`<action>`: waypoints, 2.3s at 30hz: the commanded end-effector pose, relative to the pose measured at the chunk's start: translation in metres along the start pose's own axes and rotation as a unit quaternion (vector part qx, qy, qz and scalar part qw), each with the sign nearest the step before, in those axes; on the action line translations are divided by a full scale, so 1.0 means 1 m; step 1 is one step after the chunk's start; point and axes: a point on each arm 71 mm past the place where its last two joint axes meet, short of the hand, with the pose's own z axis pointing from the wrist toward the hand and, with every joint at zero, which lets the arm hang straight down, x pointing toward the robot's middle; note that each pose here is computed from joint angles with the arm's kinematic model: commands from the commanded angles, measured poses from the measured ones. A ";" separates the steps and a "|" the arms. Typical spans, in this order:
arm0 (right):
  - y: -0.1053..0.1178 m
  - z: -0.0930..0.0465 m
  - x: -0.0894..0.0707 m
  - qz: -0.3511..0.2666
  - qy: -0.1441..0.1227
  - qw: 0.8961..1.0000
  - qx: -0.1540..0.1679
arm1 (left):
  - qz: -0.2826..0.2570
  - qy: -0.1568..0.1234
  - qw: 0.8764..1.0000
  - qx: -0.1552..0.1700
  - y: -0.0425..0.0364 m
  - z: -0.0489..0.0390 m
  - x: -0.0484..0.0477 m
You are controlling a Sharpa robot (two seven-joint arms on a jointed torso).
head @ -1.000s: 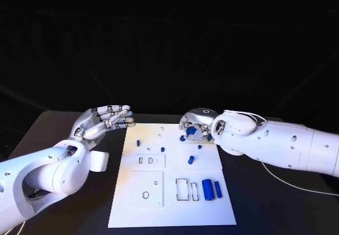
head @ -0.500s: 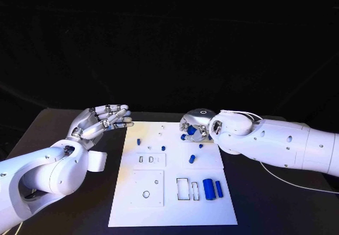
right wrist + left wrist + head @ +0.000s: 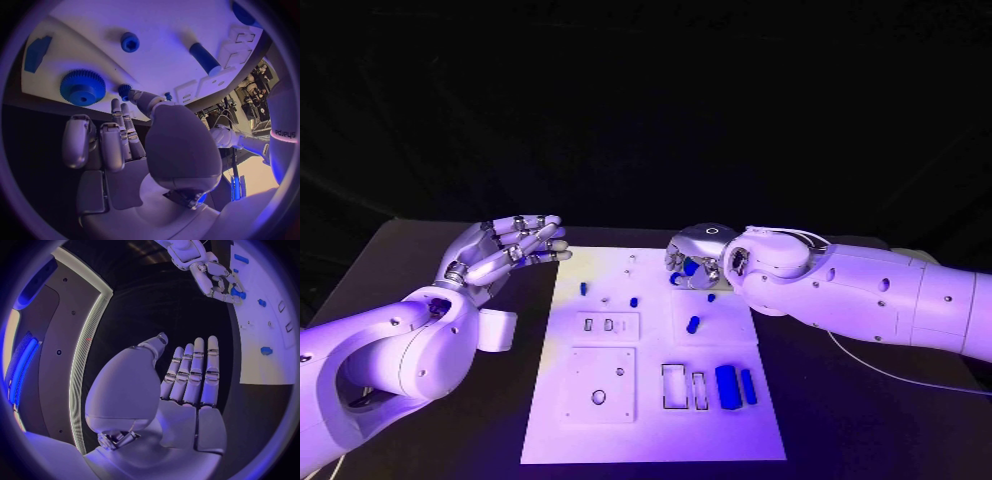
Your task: Assemble the parts on the task board
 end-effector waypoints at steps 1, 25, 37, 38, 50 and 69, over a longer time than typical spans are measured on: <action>0.000 0.000 0.002 -0.008 0.009 1.000 0.001 | -0.003 0.011 1.000 0.003 -0.0011 0.0008 0.0025; -0.001 0.001 0.005 -0.008 0.009 1.000 0.005 | -0.003 0.011 1.000 -0.002 -0.0006 0.0003 0.0009; 0.007 -0.005 -0.005 -0.006 -0.049 0.999 -0.010 | -0.003 0.010 1.000 -0.003 -0.0001 0.0007 -0.0002; 0.008 -0.005 -0.007 -0.006 -0.054 0.998 -0.011 | -0.003 0.010 1.000 -0.003 -0.0001 0.0008 -0.0003; 0.016 0.005 -0.020 -0.013 -0.101 0.995 -0.009 | -0.002 0.009 1.000 -0.003 0.0002 0.0014 -0.0005; 0.034 0.031 -0.026 -0.019 -0.125 0.992 -0.014 | -0.006 0.016 1.000 -0.003 0.0000 0.0017 0.0040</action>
